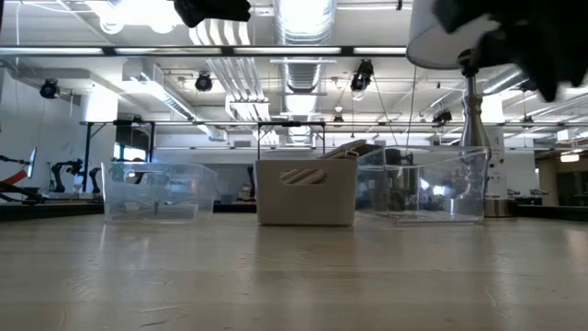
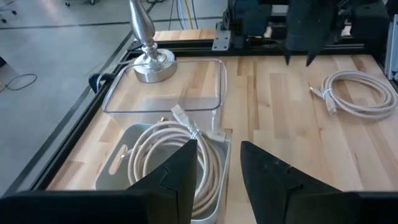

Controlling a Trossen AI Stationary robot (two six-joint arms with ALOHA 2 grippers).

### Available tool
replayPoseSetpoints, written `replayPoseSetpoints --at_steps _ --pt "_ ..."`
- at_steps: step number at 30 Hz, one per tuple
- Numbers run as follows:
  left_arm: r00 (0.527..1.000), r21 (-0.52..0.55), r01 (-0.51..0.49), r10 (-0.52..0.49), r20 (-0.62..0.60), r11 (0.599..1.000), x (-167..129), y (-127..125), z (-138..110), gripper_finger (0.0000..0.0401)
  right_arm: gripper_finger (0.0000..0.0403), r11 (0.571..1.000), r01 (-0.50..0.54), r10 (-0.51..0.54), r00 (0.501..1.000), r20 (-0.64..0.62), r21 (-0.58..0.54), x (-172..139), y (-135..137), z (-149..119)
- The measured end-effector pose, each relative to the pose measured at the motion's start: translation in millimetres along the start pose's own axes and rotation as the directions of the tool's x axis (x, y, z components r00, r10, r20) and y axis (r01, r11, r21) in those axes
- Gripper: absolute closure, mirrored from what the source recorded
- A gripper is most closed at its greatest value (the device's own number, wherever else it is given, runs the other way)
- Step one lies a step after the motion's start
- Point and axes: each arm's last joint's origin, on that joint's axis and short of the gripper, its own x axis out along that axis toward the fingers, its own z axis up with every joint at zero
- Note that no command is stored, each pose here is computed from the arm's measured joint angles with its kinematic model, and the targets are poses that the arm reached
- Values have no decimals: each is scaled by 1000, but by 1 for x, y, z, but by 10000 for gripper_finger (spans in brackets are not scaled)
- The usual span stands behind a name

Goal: Pick & Place USB Port
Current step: Put the brown hdmi cable into the right transparent bin

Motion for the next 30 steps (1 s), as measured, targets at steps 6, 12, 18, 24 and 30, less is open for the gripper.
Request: replayPoseSetpoints --at_steps 6,12,18,24,30 --pt "1000 0 -3 3 21 1000 0 0 2 275 257 996 -11 18 997 -74 90 37 21 -33" --pt "999 1 -4 4 50 1000 0 0 5 275 255 984 -80 88 995 -41 160 64 38 -46" --pt "999 1 -5 5 50 1000 0 0 5 275 259 973 -84 95 995 -39 215 79 44 -58" --pt "999 1 -4 4 50 1000 0 0 5 275 257 971 -172 172 985 14 164 96 55 -64" --pt "999 7 -5 4 51 1000 0 0 5 275 257 983 -105 111 993 -31 153 117 59 -72"
